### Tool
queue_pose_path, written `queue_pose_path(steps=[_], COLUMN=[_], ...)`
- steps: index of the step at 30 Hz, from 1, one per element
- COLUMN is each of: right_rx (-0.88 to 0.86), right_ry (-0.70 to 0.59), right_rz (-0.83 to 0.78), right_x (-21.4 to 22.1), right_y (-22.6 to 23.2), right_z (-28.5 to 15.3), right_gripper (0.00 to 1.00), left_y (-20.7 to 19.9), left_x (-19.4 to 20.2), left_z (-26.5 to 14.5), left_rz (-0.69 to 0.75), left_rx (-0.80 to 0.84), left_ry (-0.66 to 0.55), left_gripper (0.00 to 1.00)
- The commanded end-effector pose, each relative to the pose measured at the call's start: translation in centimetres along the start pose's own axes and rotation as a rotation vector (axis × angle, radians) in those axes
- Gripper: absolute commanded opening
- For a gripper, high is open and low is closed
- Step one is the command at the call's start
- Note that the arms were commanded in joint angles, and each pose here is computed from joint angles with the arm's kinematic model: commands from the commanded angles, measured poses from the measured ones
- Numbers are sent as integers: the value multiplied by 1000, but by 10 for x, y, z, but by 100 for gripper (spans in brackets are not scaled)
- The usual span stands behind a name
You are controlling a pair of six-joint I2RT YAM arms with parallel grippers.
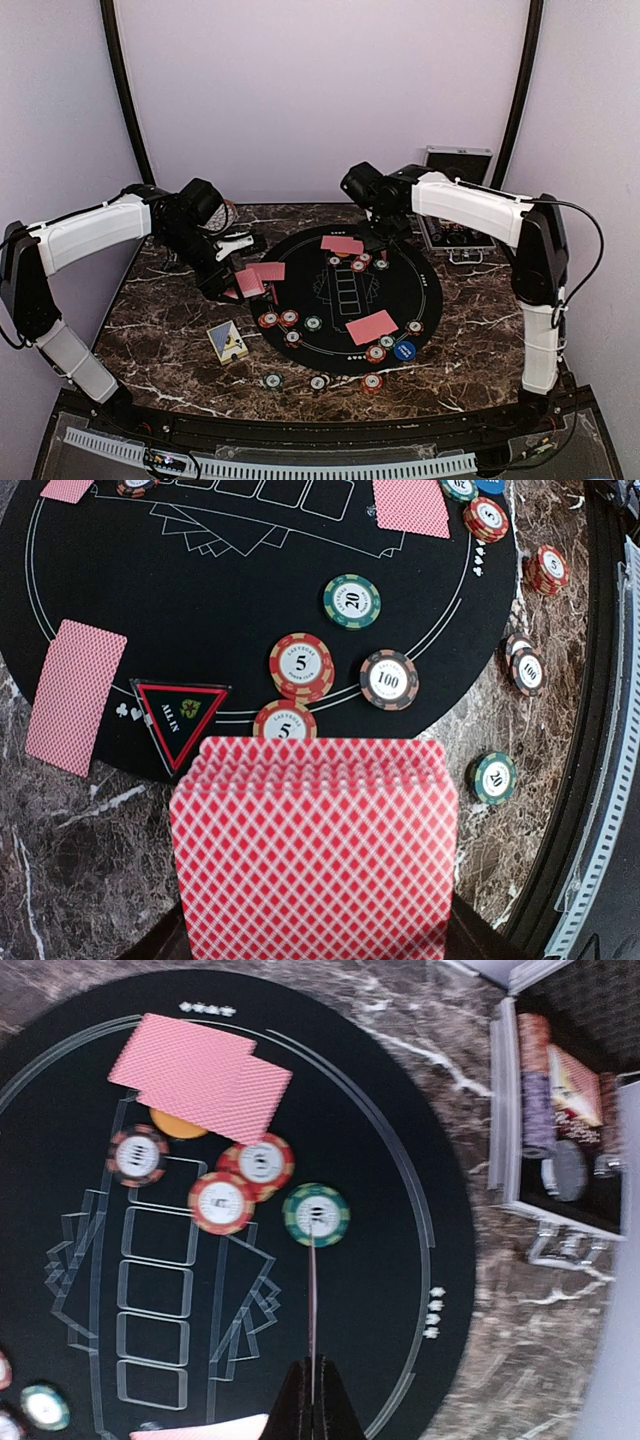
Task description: Distribute texas hold em gaming equipment
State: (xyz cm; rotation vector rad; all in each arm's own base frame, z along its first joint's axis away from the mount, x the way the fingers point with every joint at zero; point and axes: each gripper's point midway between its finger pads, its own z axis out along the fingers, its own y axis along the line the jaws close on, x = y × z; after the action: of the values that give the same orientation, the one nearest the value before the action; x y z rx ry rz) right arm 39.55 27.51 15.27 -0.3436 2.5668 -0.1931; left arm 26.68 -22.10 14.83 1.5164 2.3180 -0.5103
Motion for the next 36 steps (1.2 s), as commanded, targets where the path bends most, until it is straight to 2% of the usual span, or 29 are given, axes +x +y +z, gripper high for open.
queue_pose_path(steps=[1,6,15,19,24,27,31,36], right_rx=[276,284,89,1,-122,-185,-304,-454], right_ry=[14,54,113,121,145,138,133,101], right_rz=[-161,-226,-194,-168,-130,-96,-33,85], right_x=[10,22,38,40,43,38,25,2], right_y=[-13,16,74,96,123,134,148,138], right_z=[8,28,54,59,66,66,63,43], right_gripper=[0,0,1,9,27,34,37,48], left_y=[-4,-4,-4,-4,-4,-4,-5,-5], left_x=[-6,-6,-6,-8,-9,-9,-8,-8], left_z=[-13,-14,-16,-17,-18,-18,-18,-19], left_rz=[10,12,16,20,18,18,19,20], left_rx=[-7,-10,-16,-16,-12,-11,-10,-12], left_ry=[-41,-43,-43,-47,-48,-47,-45,-44], left_gripper=[0,0,0,0,0,0,0,0])
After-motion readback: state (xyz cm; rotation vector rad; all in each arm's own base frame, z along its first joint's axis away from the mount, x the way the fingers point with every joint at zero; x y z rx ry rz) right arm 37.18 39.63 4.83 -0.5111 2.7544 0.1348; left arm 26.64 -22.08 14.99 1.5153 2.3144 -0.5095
